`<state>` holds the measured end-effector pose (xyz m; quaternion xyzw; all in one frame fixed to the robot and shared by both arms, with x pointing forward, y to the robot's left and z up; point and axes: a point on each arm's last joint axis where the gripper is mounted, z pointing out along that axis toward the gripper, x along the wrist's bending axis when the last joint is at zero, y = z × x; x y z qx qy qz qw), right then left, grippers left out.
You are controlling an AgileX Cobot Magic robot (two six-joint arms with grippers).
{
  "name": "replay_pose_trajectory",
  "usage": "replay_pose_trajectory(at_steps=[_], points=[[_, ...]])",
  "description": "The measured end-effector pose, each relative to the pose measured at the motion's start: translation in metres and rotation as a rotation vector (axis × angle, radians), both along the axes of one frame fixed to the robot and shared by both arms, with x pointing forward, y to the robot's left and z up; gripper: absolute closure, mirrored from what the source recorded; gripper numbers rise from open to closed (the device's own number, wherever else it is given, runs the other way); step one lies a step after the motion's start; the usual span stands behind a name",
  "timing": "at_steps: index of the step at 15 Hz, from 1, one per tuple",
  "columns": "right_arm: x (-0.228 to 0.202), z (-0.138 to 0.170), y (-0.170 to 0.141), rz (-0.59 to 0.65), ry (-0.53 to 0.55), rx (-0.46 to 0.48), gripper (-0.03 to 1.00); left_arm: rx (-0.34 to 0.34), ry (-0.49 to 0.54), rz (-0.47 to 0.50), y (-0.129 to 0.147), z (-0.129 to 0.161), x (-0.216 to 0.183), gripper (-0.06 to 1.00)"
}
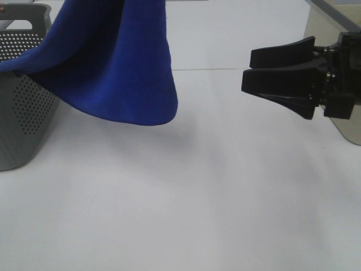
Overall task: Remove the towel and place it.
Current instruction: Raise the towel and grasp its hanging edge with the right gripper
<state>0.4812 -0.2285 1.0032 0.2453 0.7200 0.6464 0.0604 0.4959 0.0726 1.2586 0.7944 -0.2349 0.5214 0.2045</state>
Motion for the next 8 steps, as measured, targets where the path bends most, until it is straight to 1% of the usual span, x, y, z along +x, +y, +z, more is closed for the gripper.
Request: replay_pose_trajectory(at_steps=[3, 6, 8], points=[[0.024, -0.011, 0.004, 0.019, 0.029, 0.004, 0.20, 0.001, -0.041, -0.057, -0.017, -0.005, 0.000, 0.94], [0.042, -0.014, 0.027, 0.104, 0.015, 0.000, 0.20, 0.005, -0.052, -0.104, -0.033, -0.011, -0.003, 0.94], [0.053, -0.016, 0.043, 0.150, -0.003, -0.008, 0.20, 0.014, -0.059, -0.125, -0.039, -0.013, -0.006, 0.94]])
